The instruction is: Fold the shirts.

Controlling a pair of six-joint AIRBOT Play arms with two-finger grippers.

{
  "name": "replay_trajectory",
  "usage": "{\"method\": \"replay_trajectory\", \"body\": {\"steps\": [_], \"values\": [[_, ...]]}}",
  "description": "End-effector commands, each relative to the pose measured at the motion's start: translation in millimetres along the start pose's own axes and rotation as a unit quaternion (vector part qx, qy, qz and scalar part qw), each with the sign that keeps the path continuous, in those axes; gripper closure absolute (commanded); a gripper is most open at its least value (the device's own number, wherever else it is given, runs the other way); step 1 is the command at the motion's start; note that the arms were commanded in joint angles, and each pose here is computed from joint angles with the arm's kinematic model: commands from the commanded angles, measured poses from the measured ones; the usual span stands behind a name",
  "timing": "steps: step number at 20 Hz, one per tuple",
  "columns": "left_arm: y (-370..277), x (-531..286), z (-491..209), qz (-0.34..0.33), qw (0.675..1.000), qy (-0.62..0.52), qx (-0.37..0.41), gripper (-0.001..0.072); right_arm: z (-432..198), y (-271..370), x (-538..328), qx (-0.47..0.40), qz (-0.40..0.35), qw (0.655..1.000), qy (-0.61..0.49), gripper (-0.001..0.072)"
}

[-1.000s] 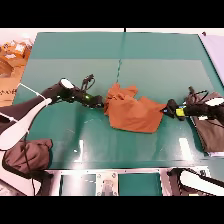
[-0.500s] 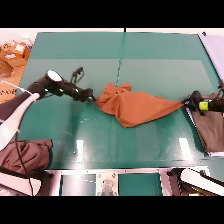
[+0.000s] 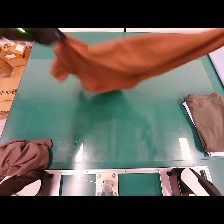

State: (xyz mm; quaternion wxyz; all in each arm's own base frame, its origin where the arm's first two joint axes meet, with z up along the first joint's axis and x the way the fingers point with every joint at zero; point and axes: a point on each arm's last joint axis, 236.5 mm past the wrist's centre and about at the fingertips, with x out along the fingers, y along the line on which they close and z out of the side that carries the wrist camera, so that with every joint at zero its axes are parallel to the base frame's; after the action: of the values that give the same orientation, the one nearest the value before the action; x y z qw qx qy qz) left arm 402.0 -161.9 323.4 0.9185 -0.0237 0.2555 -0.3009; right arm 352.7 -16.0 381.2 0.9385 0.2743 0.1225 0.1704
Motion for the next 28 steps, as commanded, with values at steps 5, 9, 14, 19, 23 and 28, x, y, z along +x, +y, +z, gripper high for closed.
{"method": "replay_trajectory", "body": {"steps": [5,9,14,19,23,28], "values": [[-33,-147,84,0.1,0.978,-0.156,0.101,0.0688,32,113,-72,-0.134,-0.019,0.985,-0.103,0.0697],[-13,-92,48,0.076,0.992,-0.079,0.06,0.0688,9,54,-44,-0.059,-0.033,0.996,-0.055,0.0697],[12,47,-79,-0.028,0.992,0.111,-0.059,0.0687,-130,-83,33,0.098,-0.056,0.989,0.093,0.0697],[45,170,-241,-0.073,0.947,0.23,-0.212,0.0687,-314,-202,78,0.221,-0.142,0.939,0.224,0.0697],[64,182,-274,-0.064,0.925,0.272,-0.259,0.0189,-348,-235,94,0.238,-0.153,0.92,0.271,0.0697],[92,103,-268,-0.041,0.876,0.354,-0.326,0.0184,-320,-251,97,0.202,-0.163,0.931,0.257,0.0697]]}}
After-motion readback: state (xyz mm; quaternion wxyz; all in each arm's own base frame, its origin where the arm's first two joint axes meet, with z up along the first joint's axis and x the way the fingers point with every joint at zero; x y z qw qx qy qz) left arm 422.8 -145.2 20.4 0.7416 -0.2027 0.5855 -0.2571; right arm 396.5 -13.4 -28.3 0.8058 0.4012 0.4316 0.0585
